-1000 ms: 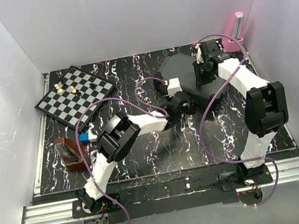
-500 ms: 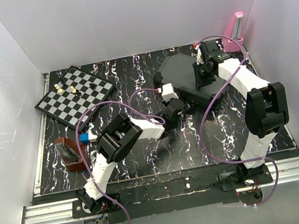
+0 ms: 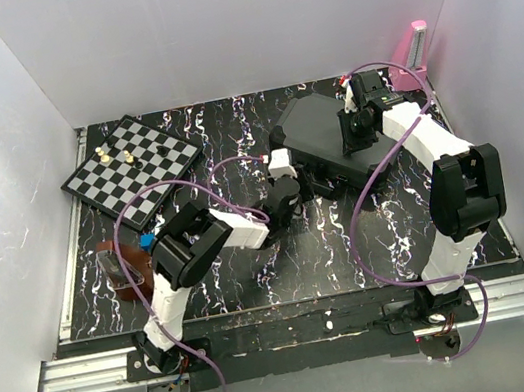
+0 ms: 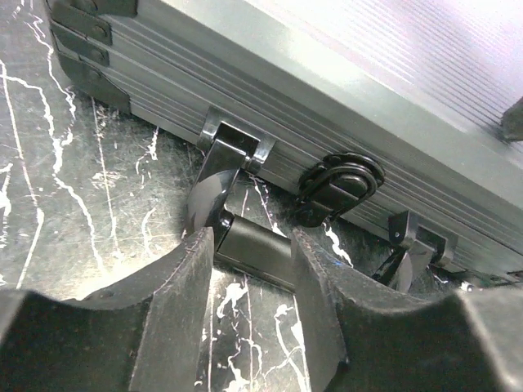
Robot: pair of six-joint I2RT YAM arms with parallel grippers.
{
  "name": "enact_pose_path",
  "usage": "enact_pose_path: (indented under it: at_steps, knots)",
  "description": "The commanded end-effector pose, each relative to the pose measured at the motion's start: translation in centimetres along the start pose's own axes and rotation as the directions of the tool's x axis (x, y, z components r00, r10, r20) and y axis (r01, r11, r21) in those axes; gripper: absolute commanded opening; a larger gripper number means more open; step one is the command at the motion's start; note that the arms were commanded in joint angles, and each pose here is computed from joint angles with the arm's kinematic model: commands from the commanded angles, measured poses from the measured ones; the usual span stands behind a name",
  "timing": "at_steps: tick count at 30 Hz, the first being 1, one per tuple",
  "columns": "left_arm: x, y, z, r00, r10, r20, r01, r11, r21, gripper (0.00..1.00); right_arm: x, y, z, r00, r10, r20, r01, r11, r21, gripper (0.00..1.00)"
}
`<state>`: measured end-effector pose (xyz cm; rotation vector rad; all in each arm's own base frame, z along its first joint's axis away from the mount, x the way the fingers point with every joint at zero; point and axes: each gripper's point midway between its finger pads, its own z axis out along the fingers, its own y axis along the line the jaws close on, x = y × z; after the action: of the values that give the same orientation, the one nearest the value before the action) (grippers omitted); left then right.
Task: Pack up texas hold em set
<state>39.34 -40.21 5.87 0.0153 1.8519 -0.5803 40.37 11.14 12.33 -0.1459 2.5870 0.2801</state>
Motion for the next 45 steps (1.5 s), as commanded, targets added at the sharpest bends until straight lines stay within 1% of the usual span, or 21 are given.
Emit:
enact_pose_path:
  at_steps: [1, 4, 8, 10, 12, 13, 16, 18, 20, 26, 28, 31, 34, 36, 37, 39, 42, 45]
  knots:
    - [-5.9, -1.6, -1.9, 0.997, 0.046, 0.064, -0.049, 0.998, 0.038, 0.46, -2.2, 0.8, -1.9, 0.997, -0.015, 0.074, 0.016, 1.0, -0.018, 0.25]
    - [-7.6, -1.3, -2.9, 0.997, 0.047, 0.068, -0.05, 0.998, 0.045, 0.52, -2.5, 0.9, -2.1, 0.997, -0.016, 0.081, 0.018, 1.0, -0.022, 0.26]
    - [-10.0, 0.0, -4.2, 0.996, 0.045, 0.072, -0.047, 0.998, 0.031, 0.64, -2.9, 1.1, -2.8, 0.995, -0.017, 0.096, 0.02, 1.0, -0.024, 0.27]
    - [-11.2, 0.7, -5.0, 0.996, 0.045, 0.075, -0.047, 0.998, 0.029, 0.75, -3.2, 1.1, -3.1, 0.994, -0.019, 0.104, 0.021, 0.999, -0.024, 0.29]
    - [-12.6, 1.8, -5.7, 0.996, 0.037, 0.08, -0.038, 0.999, 0.012, 0.94, -3.5, 1.2, -3.4, 0.993, -0.025, 0.113, 0.028, 0.999, -0.025, 0.32]
    - [-13.3, 2.6, -6.0, 0.996, 0.03, 0.081, -0.03, 1.0, 0.0, 0.98, -3.6, 1.2, -3.6, 0.993, -0.025, 0.118, 0.028, 0.999, -0.024, 0.34]
    - [-14.9, 4.6, -6.9, 0.998, 0.028, 0.054, -0.027, 0.999, -0.021, 0.98, -4.0, 1.3, -4.2, 0.991, -0.032, 0.131, 0.036, 0.999, -0.028, 0.42]
    - [-15.9, 6.2, -7.4, 0.999, 0.023, 0.034, -0.022, 0.999, -0.044, 0.98, -4.1, 1.6, -4.5, 0.99, -0.037, 0.138, 0.043, 0.998, -0.038, 0.5]
    - [-17.2, 7.8, -8.3, 0.999, 0.015, 0.029, -0.013, 0.997, -0.07, 0.98, -4.3, 1.8, -4.9, 0.989, -0.042, 0.145, 0.05, 0.997, -0.053, 0.54]
    - [-21.5, 11.8, -11.7, 0.998, -0.029, 0.051, 0.036, 0.991, -0.132, 0.98, -4.3, 3.5, -7.1, 0.98, -0.054, 0.191, 0.076, 0.991, -0.109, 0.54]
    - [-22.8, 12.5, -12.8, 0.998, -0.043, 0.042, 0.049, 0.989, -0.139, 0.98, -3.9, 4.8, -7.7, 0.979, -0.05, 0.2, 0.079, 0.987, -0.139, 0.51]
    - [-24.2, 13.6, -14.5, 0.999, -0.034, -0.005, 0.033, 0.987, -0.156, 0.98, -2.6, 7.3, -7.7, 0.977, -0.051, 0.205, 0.088, 0.981, -0.173, 0.46]
    - [-25.0, 14.7, -16.2, 0.997, -0.049, -0.054, 0.039, 0.985, -0.165, 0.98, -0.9, 10.3, -6.2, 0.97, -0.079, 0.229, 0.12, 0.978, -0.173, 0.45]
    - [-25.6, 15.8, -17.5, 0.995, -0.07, -0.068, 0.056, 0.982, -0.182, 0.98, 0.7, 11.8, -4.1, 0.973, -0.107, 0.203, 0.142, 0.976, -0.167, 0.45]
    - [-25.6, 15.6, -18.0, 0.993, -0.078, -0.09, 0.063, 0.986, -0.156, 0.98, 1.2, 12.4, -3.1, 0.975, -0.127, 0.184, 0.157, 0.975, -0.159, 0.45]
    - [-26.1, 16.0, -19.2, 0.992, -0.082, -0.097, 0.066, 0.985, -0.157, 0.98, 1.6, 12.3, -1.2, 0.973, -0.171, 0.156, 0.186, 0.979, -0.082, 0.45]
    - [-26.8, 16.7, -20.9, 0.993, -0.072, -0.09, 0.056, 0.984, -0.172, 0.98, 2.5, 11.7, 1.1, 0.97, -0.224, 0.097, 0.224, 0.974, 0.021, 0.47]
    - [-27.3, 17.6, -22.2, 0.996, -0.057, -0.069, 0.043, 0.98, -0.193, 0.98, 3.1, 11.9, 2.8, 0.958, -0.275, 0.087, 0.271, 0.961, 0.05, 0.53]
